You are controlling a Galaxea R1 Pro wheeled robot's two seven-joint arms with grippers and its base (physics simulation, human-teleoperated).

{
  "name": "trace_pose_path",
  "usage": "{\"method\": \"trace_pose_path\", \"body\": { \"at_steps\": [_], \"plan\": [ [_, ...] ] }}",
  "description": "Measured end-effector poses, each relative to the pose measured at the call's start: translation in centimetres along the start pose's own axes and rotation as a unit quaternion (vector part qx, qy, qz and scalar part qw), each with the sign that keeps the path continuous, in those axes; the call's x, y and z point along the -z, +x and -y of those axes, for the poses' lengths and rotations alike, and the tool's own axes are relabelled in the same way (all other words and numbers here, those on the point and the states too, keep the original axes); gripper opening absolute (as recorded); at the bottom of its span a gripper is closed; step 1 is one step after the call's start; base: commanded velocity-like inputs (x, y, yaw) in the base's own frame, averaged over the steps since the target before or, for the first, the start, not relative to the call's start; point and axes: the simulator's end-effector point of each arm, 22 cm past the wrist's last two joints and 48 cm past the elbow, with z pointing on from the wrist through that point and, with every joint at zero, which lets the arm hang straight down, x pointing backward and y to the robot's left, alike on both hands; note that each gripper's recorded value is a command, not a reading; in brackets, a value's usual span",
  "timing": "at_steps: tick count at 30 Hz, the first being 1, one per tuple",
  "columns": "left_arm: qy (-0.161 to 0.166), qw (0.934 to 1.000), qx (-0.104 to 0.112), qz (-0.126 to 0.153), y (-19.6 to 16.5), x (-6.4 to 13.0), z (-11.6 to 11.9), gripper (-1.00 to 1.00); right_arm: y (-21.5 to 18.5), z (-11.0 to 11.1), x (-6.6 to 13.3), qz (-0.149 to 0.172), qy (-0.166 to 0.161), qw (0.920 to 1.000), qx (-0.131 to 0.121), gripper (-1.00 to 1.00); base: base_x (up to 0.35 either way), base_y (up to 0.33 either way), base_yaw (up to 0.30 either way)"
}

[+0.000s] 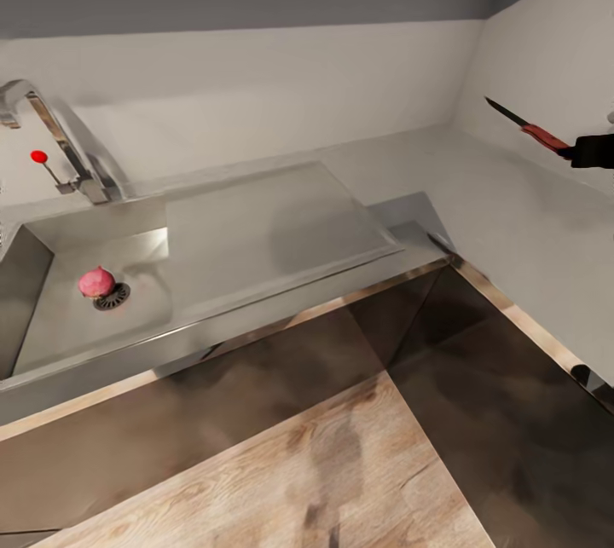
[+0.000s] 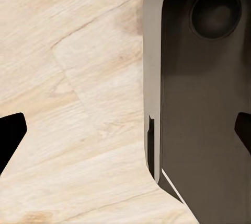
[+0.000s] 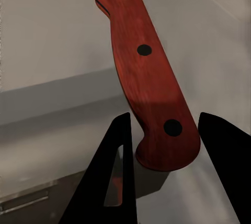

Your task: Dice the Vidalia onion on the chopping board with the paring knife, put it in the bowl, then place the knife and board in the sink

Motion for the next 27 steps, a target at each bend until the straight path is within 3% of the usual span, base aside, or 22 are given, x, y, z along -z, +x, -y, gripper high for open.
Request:
{"method": "trace_pose_path", "body": {
  "at_steps": [27],
  "plan": [
    [-0.001,0.9998,0.002,0.021,-1.6,-0.2,-0.1,1.0,-2.4,-0.2,2.5,0.021,0.0,0.9998,0.002,-1.0,0.0,0.0,0.0]
  ]
}}
